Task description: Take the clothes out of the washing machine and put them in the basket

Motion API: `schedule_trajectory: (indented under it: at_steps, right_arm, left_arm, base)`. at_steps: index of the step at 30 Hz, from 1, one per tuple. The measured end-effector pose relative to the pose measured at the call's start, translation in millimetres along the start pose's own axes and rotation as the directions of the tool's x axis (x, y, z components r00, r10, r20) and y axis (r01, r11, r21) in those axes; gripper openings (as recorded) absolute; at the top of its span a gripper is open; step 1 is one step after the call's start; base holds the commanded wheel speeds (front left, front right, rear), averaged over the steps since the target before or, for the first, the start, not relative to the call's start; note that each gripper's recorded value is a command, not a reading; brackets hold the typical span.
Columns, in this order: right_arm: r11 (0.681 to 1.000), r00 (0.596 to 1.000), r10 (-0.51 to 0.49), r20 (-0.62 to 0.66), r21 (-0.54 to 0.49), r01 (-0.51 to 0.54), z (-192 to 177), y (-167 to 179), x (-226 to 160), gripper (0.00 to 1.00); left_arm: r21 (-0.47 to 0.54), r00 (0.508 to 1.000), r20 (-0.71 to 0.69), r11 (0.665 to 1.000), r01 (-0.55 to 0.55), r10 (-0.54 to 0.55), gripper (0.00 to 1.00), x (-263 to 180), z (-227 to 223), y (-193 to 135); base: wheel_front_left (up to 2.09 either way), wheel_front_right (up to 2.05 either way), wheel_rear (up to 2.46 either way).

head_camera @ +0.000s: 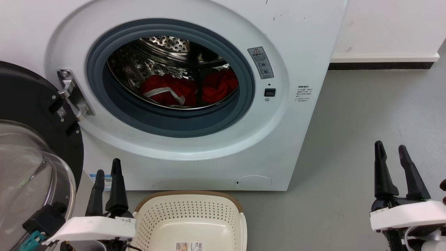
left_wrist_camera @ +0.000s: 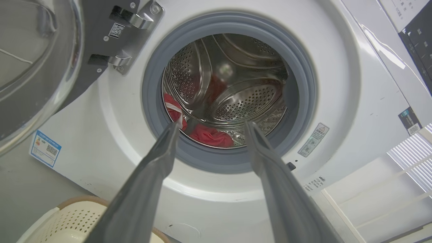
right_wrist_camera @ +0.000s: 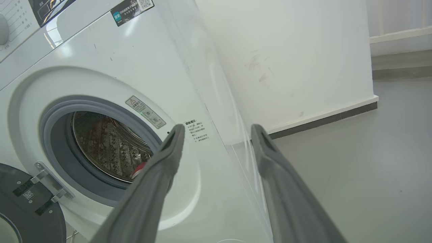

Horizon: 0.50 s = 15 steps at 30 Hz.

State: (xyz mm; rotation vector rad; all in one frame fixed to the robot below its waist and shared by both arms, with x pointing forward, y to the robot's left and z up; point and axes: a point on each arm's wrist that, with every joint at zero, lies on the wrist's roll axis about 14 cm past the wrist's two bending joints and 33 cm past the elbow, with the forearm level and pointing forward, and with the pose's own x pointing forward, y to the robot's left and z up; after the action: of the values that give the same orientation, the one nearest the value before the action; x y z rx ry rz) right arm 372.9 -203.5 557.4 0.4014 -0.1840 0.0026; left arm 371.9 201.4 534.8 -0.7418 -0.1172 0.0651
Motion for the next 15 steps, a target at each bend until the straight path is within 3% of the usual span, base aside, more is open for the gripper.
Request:
schedule_trajectory:
  at_steps: [15]
  right_arm:
    - [0.98,0.998,0.059,0.01,-0.193,-0.056,2,14,-2,1.0]
  left_arm:
    - [0.234,0.998,0.02,0.97,0.06,-0.067,1.0,-4,-1,-24]
  base:
    - [0.0,0.0,0.0]
